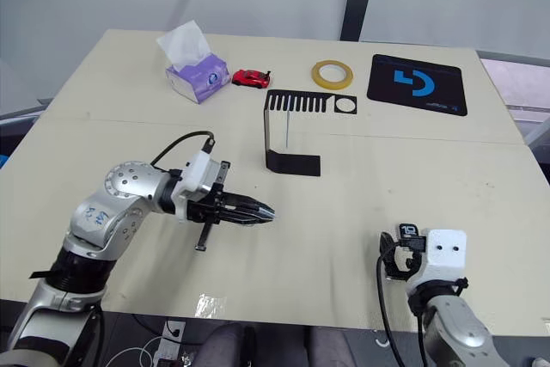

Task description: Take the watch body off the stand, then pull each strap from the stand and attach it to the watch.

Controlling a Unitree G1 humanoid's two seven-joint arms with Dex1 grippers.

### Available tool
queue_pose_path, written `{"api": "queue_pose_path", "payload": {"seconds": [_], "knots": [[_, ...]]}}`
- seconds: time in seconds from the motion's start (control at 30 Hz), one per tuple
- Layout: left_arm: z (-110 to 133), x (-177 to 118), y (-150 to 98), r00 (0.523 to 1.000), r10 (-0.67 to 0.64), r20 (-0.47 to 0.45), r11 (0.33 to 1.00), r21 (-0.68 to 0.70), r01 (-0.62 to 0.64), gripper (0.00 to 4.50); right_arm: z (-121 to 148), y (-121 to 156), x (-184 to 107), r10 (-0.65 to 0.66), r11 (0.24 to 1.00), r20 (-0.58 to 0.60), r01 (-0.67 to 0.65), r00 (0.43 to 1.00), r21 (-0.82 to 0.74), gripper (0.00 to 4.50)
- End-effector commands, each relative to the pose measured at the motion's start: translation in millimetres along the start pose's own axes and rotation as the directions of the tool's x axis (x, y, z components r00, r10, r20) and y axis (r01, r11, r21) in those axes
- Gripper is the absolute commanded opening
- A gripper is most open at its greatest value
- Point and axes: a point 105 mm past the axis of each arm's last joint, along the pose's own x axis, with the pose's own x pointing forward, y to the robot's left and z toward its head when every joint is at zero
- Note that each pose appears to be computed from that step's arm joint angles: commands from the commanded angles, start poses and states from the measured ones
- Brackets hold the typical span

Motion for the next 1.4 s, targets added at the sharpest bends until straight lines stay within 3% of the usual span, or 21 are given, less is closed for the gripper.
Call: {"api": "queue_pose_path", "payload": {"seconds": [0.03,0.67,0.8,1.4], "knots": [[12.3,-0.7,-2.0,1.0,0.004,0.026,0.999,0.041,-0.005,0.0,-1.2,-6.0,2.5,-0.043,0.999,-0.002,0.043,0.999,0.009,4.47],[17.4,4.3,1.7,0.999,0.032,0.038,0.999,0.028,-0.033,0.0,-5.7,-7.9,10.2,-0.122,0.991,-0.024,0.123,0.992,0.051,4.47],[18.0,4.4,2.3,0.999,0.036,0.04,0.999,0.023,-0.037,0.0,-8.3,-8.8,9.5,-0.133,0.99,-0.04,0.135,0.99,0.043,3.33],[18.5,5.5,5.7,0.998,0.057,0.041,0.998,0.021,-0.058,0.0,-8.4,-12.0,11.8,-0.168,0.983,-0.042,0.171,0.985,0.064,3.33]]}}
